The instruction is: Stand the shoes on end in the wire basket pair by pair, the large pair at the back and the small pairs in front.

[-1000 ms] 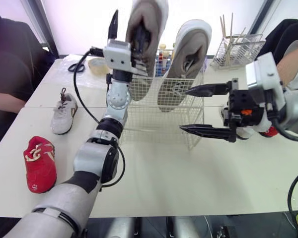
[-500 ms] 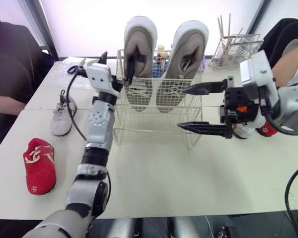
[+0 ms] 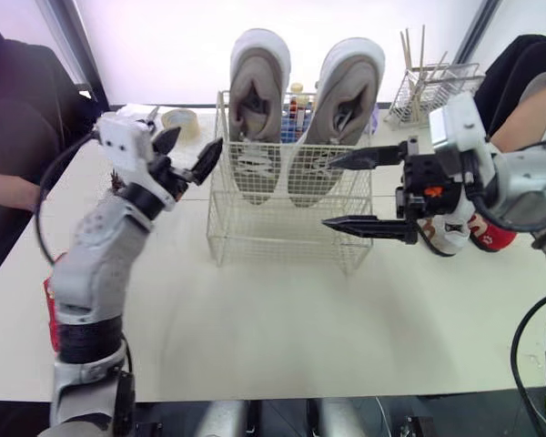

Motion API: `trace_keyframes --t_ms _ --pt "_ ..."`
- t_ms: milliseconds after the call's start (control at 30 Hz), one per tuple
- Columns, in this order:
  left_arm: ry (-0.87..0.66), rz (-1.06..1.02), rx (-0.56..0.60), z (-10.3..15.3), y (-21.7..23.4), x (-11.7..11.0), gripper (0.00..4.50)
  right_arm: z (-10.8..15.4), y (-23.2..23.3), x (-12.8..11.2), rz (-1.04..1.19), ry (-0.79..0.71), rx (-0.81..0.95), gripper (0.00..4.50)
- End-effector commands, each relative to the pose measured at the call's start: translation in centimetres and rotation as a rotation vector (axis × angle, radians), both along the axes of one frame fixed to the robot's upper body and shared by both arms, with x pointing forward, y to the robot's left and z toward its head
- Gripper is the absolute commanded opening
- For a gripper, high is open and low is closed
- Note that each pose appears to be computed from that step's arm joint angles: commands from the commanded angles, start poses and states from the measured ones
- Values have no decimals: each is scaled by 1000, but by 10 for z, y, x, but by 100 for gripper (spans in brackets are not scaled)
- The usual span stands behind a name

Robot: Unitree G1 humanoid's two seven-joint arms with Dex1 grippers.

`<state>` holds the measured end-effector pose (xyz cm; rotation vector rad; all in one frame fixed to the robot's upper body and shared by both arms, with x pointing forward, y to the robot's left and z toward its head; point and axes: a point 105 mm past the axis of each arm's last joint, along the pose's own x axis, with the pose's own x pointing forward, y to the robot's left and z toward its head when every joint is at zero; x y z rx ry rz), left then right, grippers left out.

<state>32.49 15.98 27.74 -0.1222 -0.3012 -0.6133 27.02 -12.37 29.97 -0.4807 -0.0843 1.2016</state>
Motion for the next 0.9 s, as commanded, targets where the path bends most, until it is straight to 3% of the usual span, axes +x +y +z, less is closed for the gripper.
trace_keyframes --t_ms 33,200,367,600,900 --pt "9 -250 47 20 -8 -37 445 24 -36 15 -228 -100 41 450" --pt "97 -453 129 20 -10 -65 445 12 -105 40 -655 -69 19 450" --pt "124 -514 179 11 -15 -67 445 -35 -154 46 -975 59 9 450" --pt "122 -535 184 8 -18 -63 445 -100 -173 41 -1131 195 48 450" --pt "118 -520 218 2 -19 -64 445 -122 -191 48 -1218 175 52 450"
